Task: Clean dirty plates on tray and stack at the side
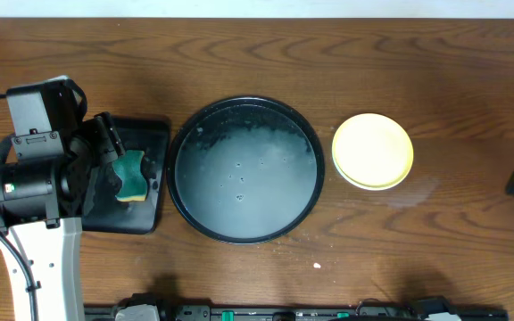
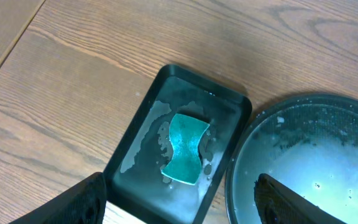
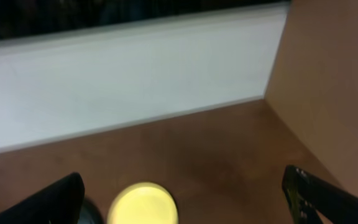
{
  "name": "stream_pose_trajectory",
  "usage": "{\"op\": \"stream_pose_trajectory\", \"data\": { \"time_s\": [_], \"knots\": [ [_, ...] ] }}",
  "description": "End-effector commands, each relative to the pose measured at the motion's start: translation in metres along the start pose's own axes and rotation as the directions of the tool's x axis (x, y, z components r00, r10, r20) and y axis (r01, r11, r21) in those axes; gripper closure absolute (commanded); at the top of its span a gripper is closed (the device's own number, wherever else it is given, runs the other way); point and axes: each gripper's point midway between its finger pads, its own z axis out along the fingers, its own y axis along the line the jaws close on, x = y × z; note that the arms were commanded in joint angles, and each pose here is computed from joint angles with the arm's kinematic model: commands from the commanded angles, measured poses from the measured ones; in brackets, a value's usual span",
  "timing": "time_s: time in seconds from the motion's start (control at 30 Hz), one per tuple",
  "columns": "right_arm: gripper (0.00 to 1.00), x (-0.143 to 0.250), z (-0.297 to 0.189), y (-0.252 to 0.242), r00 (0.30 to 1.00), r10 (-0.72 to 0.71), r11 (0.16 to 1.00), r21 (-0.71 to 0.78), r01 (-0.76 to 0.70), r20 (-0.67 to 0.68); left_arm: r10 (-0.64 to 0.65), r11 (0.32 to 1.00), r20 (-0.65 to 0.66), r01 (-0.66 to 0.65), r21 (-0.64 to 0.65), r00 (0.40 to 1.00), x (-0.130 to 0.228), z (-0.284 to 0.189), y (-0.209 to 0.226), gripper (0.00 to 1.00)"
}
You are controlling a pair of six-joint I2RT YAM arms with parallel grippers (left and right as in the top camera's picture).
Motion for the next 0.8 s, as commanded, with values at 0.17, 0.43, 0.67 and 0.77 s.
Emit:
{"op": "stream_pose_trajectory", "data": {
  "time_s": [0.17,0.43,0.67,0.77],
  "knots": [
    [0.01,0.047,0.07,0.019,0.947,-0.126,0.989,0.031,0.141,-0.297,0.014,1.0,0.004,-0.014,-0.003,1.0,-0.001,-0.002,0.001,0.24],
    [0.01,0.036,0.113,0.056,0.952,-0.178,0.984,-0.076,0.164,-0.249,0.014,1.0,0.004,-0.014,-0.003,1.0,-0.001,-0.002,0.001,0.24],
    [0.01,0.04,0.123,0.08,0.964,-0.262,0.947,-0.203,0.248,-0.042,0.014,1.0,0.004,-0.014,-0.003,1.0,-0.001,-0.002,0.001,0.23],
    [0.01,0.059,0.127,0.078,0.962,-0.271,0.942,-0.195,0.274,0.046,0.014,1.0,0.004,-0.014,-0.003,1.0,-0.001,-0.002,0.001,0.23]
  ]
}}
